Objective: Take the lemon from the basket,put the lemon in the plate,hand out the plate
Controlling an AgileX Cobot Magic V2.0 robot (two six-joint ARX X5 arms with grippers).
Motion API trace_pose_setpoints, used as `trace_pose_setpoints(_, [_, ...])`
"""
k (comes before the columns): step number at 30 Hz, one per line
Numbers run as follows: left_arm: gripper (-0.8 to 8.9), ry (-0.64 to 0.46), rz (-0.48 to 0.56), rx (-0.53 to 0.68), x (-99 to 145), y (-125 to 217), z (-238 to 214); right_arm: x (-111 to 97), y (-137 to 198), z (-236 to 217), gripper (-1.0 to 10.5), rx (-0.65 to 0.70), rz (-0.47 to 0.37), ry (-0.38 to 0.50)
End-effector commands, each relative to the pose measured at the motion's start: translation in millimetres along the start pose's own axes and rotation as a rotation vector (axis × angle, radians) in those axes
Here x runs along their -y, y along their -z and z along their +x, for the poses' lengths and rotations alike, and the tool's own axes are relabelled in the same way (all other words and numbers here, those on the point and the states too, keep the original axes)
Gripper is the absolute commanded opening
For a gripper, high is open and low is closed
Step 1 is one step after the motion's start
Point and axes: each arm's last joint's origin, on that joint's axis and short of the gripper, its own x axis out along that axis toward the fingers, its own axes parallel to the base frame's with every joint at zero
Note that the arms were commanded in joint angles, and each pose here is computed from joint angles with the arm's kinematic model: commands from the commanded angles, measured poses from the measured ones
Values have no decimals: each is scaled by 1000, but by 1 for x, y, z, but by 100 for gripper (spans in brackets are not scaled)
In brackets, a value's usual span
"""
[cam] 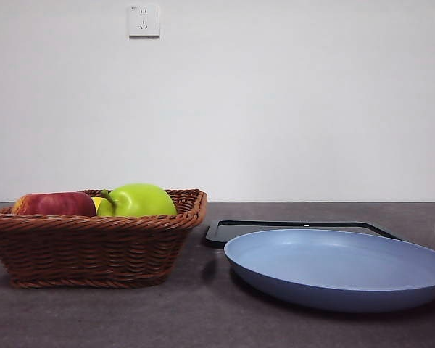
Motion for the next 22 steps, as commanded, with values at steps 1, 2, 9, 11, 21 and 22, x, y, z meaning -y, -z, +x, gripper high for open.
trace_pose_setpoints(1, [8,99,-157,-6,2,2,1,0,1,1,3,6,250,-3])
trace_pose_setpoints(2, [8,146,-193,-18,4,2,1,0,1,1,3,6,297,-3])
trace_pose_setpoints(9, [7,337,-285,-34,10,-2,-1,-2,-3,-1,3,-3,360,-45])
trace_pose_setpoints(11, [6,337,-317,-35,10,-6,-3,-3,-8,-3,3,-10,359,-64])
trace_pose_setpoints(21, [7,315,-348,-110,15,-55,-9,-12,-66,-15,3,-128,286,-53])
trace_pose_setpoints(22, [7,315,-347,-115,15,-61,-8,-13,-72,-16,3,-145,268,-55])
